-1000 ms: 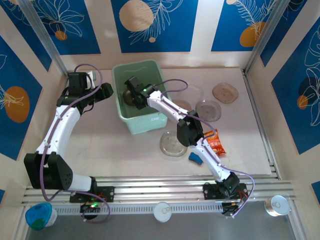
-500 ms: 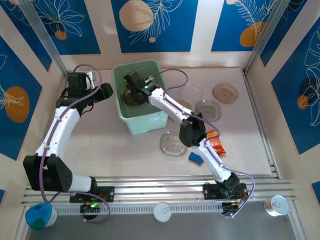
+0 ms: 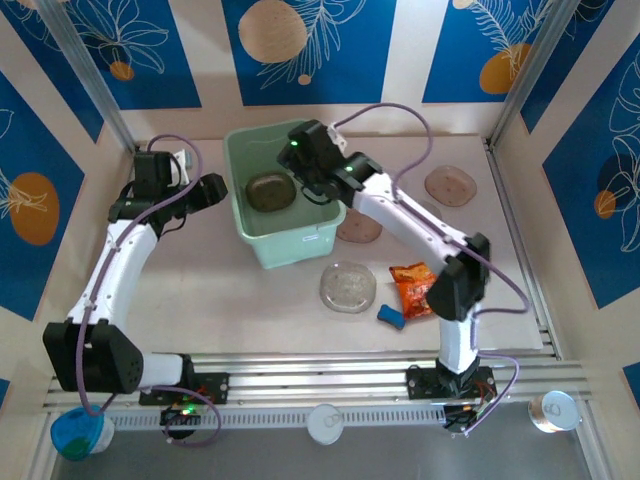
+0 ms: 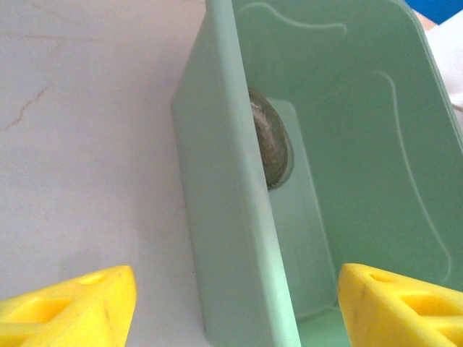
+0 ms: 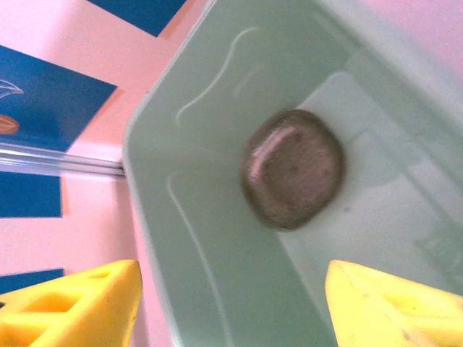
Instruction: Place the plates into the plastic bin on the countertop
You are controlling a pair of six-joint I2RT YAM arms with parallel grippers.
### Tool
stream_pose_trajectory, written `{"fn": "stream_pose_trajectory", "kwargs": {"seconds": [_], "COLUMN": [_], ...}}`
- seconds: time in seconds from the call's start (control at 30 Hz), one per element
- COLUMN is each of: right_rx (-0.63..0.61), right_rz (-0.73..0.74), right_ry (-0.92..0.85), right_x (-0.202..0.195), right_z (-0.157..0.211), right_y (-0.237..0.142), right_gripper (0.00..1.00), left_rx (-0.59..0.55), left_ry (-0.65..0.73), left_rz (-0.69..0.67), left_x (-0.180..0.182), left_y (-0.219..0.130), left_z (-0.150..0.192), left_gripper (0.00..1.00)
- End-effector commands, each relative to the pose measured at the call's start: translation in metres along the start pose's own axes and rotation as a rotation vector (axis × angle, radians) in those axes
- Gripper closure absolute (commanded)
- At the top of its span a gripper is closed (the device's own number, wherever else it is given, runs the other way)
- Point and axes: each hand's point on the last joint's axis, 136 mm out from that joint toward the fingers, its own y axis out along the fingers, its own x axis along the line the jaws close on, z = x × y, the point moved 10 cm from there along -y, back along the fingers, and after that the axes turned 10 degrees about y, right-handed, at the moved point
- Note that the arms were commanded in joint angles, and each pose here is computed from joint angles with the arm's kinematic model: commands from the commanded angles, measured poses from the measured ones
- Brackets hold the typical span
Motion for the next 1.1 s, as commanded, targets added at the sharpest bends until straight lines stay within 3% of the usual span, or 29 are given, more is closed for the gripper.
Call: {"fn": "stream_pose_trajectory", "kwargs": {"seconds": [0.0, 0.2, 0.47, 0.7, 1.07], "right_rx": [0.001, 0.035, 0.217, 0.435, 0.514], "right_rz": [-0.007, 0.056, 0.212, 0.343, 0.535], "right_ry": [-0.128, -0.194, -0.183, -0.129, -0.11], "right_x": [-0.022, -0.088, -0.173, -0.207, -0.242], "right_z": [-0.014, -0.038, -0.051, -0.029, -0.004], "right_y": [-0.03, -0.066, -0.065, -0.039, -0.014], "right_gripper": [0.33, 0.36, 0.4, 0.41, 0.43], "left_rx": [0.043, 0.113, 0.115, 0.098, 0.084], "left_ry": [-0.008, -0.031, -0.074, -0.056, -0.016], "left_rz": [0.012, -0.013, -0.024, -0.02, 0.024], "left_x": [0.001, 0.006, 0.004, -0.008, -0.015], "left_y": [-0.008, -0.009, -0.018, -0.018, -0.017], "left_z": [0.016, 0.041, 0.056, 0.054, 0.052], "left_gripper": [0.26, 0.27, 0.27, 0.27, 0.27]}}
